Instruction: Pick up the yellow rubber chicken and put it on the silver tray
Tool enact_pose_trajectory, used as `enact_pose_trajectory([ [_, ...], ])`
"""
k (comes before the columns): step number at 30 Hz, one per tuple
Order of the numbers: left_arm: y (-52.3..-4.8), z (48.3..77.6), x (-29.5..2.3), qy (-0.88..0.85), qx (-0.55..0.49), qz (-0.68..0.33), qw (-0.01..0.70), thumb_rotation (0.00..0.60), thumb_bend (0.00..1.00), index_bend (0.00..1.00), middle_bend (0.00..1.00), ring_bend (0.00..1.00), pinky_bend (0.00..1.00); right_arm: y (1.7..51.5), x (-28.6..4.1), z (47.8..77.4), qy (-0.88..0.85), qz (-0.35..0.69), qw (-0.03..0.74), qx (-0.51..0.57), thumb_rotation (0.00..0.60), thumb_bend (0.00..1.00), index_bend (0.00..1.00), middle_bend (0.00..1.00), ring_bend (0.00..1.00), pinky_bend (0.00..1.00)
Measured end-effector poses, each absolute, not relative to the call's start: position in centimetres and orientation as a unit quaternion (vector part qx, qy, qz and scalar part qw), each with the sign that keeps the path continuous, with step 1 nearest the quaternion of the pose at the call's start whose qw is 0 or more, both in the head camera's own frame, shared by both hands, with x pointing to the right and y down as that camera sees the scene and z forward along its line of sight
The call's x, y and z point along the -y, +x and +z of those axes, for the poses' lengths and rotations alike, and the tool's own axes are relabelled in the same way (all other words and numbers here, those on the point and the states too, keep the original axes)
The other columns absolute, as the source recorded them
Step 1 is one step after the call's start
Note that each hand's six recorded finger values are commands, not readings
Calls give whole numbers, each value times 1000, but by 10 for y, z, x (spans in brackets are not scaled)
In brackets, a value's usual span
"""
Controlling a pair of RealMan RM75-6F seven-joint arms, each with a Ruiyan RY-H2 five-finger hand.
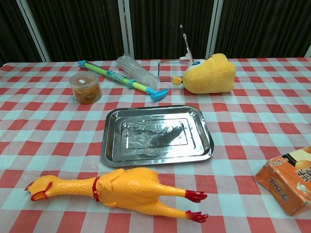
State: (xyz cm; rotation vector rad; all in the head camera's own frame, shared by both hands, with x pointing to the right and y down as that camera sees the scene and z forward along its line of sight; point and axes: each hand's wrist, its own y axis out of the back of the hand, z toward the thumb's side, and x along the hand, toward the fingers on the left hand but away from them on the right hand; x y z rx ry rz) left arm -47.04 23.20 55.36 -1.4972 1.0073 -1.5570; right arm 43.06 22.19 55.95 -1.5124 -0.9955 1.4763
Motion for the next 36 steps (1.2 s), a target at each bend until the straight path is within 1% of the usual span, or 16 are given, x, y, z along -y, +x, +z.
enact_pose_trajectory([
  [19, -458, 550, -223, -605, -385, -570, 401, 600, 11, 185, 188, 136, 86, 433, -230, 553, -599, 575, 383, 405, 600, 322, 0, 32, 0, 21],
  [23, -450, 550, -219, -616, -376, -558, 410, 600, 11, 200, 220, 163, 91, 433, -228, 552, -600, 573, 385, 404, 600, 322, 0, 32, 0, 21],
  [24, -446, 551, -216, -621, -371, -551, 415, 600, 11, 212, 235, 181, 104, 432, -228, 551, -600, 572, 388, 403, 600, 322, 0, 32, 0, 21],
  [26, -437, 552, -213, -632, -361, -539, 424, 600, 12, 238, 266, 218, 165, 429, -227, 552, -603, 568, 392, 400, 600, 322, 0, 32, 0, 21],
  [28, -425, 555, -208, -645, -348, -523, 434, 600, 13, 264, 298, 254, 261, 428, -226, 552, -604, 566, 394, 399, 600, 322, 0, 32, 0, 21],
  [32, -398, 565, -205, -675, -320, -493, 445, 600, 14, 287, 342, 299, 322, 425, -225, 553, -607, 565, 394, 397, 600, 322, 0, 32, 0, 21],
  [36, -364, 583, -208, -711, -270, -465, 453, 600, 15, 307, 390, 359, 380, 421, -226, 553, -610, 562, 396, 394, 600, 322, 0, 33, 0, 21],
])
